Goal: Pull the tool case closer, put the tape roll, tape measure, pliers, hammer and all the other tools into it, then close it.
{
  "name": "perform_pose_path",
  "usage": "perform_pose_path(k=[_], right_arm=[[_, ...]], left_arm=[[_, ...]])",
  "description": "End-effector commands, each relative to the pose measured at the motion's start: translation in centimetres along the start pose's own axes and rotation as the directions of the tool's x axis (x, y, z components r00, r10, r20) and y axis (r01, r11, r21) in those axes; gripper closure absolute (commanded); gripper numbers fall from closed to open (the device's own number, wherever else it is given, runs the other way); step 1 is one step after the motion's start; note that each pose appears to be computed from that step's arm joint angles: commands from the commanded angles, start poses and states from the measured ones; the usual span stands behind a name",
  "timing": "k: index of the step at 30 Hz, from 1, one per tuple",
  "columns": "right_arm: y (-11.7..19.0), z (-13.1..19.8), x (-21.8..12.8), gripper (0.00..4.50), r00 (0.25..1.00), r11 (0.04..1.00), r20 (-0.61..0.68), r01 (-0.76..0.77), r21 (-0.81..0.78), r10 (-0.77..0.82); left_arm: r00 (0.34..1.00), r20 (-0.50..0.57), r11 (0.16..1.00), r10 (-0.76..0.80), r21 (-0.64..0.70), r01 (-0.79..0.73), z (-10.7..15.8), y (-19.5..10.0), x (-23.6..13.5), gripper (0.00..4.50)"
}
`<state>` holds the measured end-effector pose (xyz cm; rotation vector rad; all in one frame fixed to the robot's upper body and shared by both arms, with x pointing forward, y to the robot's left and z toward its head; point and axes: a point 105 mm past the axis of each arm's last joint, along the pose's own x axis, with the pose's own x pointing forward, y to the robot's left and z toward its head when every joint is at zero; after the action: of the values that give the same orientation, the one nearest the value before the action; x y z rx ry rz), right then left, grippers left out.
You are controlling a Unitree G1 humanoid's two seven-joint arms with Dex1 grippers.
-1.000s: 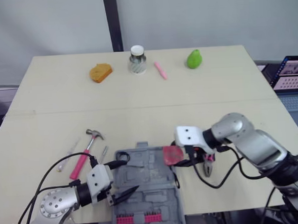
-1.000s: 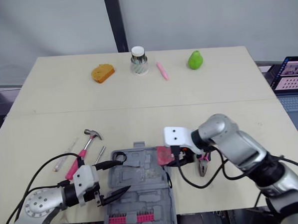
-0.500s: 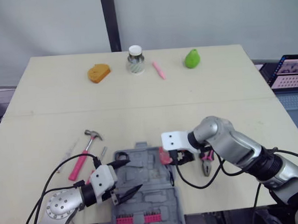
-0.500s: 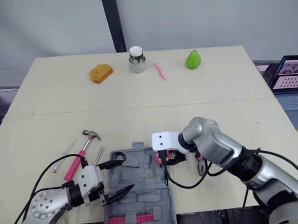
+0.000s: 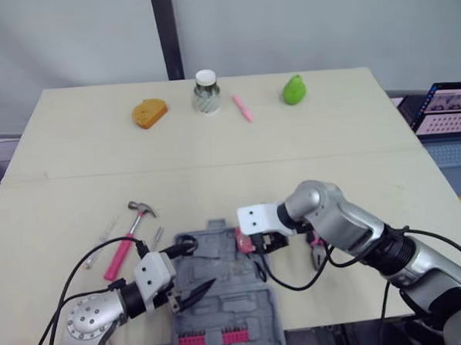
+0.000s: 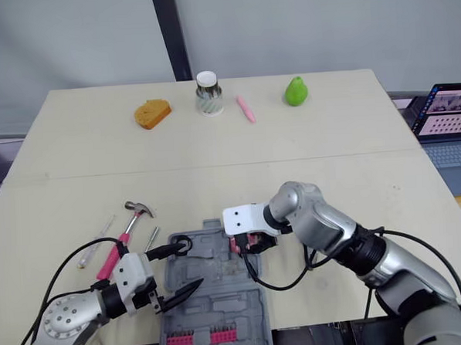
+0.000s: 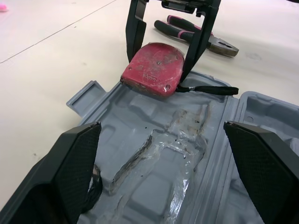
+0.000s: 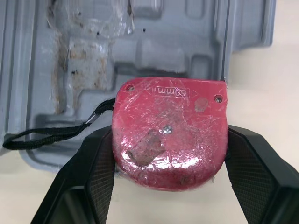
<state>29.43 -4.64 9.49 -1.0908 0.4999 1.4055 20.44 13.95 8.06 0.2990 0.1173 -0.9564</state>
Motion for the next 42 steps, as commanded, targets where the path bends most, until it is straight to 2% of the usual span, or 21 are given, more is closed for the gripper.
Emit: perform_pose_path(k=[1,33,35,37,42], right_arm=[[-0.2,0.6,-0.1,1.62,1.0,0.999,0.006,-0.002,-0.043,0.003],[0.1,1.0,0.6,1.62,0.999,0.998,0.033,-0.001,-0.06,0.003],[0.2,1.2,0.5,0.59,0.999,0.998,0.042,-0.003,-0.057,0.005],[0.2,1.3,0.3,0.08,0.999,0.999,0.051,-0.003,-0.054,0.006],[0.3,1.6,0.1,0.08,0.998,0.999,0.065,-0.003,-0.047,0.006]], left_arm=[[1.0,0.026,1.0,0.008,0.006,-0.008,0.7,-0.1,-0.2,0.0],[1.0,0.023,1.0,-0.011,0.002,0.011,1.3,-0.7,0.5,0.0],[1.0,0.022,1.0,-0.011,0.0,0.011,1.3,-0.7,0.5,0.0],[1.0,0.022,1.0,-0.013,-0.001,0.013,1.3,-0.7,0.5,0.0],[1.0,0.024,1.0,-0.018,-0.004,0.018,1.3,-0.8,0.6,0.0]])
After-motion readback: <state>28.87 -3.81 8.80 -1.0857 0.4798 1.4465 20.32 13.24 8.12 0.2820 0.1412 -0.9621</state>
